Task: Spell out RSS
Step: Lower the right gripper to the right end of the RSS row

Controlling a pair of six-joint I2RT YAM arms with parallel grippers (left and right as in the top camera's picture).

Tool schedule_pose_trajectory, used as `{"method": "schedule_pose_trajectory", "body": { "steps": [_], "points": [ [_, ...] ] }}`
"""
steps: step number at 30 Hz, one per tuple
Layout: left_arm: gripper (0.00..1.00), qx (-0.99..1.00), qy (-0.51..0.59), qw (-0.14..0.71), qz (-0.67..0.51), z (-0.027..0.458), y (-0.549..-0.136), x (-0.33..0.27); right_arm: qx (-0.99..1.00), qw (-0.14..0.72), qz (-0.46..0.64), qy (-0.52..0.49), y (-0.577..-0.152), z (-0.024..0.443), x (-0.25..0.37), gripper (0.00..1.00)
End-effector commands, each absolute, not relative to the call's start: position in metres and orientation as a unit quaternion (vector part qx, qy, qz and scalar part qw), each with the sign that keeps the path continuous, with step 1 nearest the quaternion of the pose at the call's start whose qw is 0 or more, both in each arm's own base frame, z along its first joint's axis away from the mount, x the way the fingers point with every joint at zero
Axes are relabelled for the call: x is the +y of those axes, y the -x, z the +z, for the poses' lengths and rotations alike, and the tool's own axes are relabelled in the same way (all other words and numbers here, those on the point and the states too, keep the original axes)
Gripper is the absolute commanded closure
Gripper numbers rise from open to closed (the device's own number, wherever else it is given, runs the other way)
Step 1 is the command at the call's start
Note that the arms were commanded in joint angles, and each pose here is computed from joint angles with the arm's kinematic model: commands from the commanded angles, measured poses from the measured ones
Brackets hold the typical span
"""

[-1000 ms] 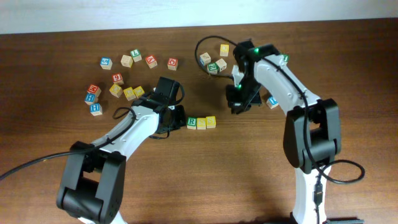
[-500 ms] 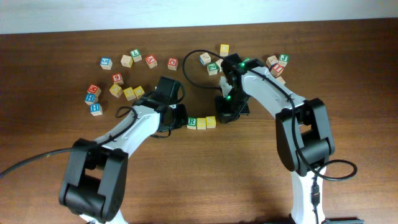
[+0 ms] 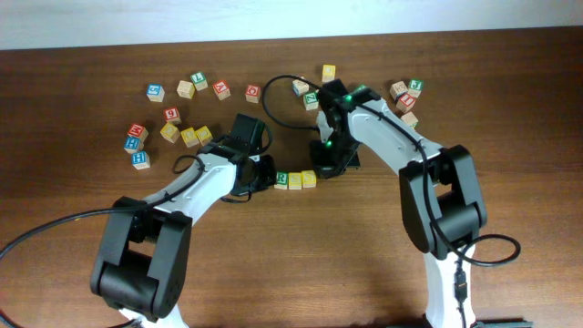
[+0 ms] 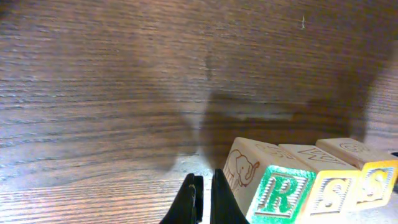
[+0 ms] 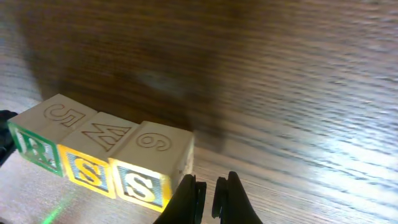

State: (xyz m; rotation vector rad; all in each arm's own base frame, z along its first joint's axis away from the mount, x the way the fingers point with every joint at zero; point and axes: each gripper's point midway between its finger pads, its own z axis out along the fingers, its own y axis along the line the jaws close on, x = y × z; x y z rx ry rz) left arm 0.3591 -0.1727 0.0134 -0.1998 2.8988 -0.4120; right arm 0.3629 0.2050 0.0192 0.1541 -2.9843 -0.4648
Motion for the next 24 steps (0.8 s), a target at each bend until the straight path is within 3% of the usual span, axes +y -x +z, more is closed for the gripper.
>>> {"method": "schedule_pose_trajectory", "body": {
  "steps": [1, 24],
  "points": [
    [1.0, 0.982, 0.06, 0.094, -0.149, 0.01, -0.356, -0.177, -0.986, 0.066, -0.146, -0.053, -0.358, 0.013, 0.209, 0.96],
    [1.0, 0.981, 0.031, 0.09, -0.169, 0.012, -0.348, -0.201, -0.986, 0.057, -0.149, -0.055, -0.362, 0.013, 0.211, 0.96]
  ]
}}
